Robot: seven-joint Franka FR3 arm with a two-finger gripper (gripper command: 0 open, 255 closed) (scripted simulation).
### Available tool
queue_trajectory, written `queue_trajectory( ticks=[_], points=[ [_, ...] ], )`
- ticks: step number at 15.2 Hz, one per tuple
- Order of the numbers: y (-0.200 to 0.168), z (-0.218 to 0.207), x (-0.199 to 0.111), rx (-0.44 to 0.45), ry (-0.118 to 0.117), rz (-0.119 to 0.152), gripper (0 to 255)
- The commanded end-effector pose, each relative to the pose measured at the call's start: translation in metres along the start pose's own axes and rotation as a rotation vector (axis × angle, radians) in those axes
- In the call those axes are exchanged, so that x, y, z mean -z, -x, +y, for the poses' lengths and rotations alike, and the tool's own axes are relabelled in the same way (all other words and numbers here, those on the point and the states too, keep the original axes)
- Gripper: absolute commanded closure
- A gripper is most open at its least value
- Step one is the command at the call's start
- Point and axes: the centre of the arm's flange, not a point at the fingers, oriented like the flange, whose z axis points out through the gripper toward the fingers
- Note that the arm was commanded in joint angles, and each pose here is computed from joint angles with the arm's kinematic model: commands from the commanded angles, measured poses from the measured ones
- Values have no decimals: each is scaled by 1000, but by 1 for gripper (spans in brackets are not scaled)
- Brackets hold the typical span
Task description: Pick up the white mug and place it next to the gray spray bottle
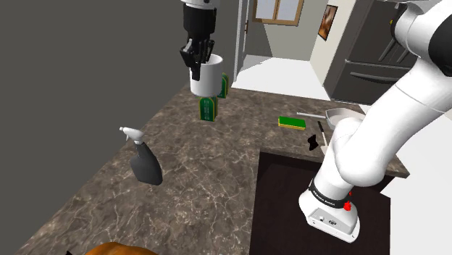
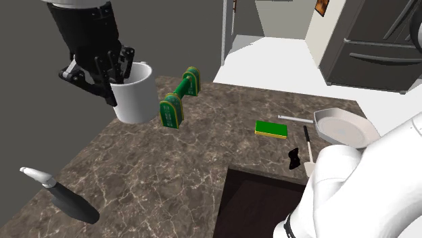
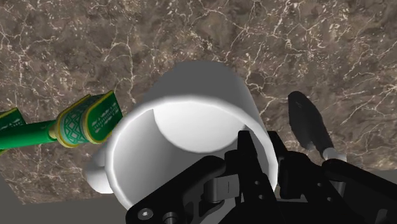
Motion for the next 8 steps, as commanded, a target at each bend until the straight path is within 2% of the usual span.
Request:
queue_trajectory(
  ticks=[1,8],
  points=[
    [-5,-28,0,-1,0,1,255],
    [-14,-120,1,-1,0,1,255]
  ],
)
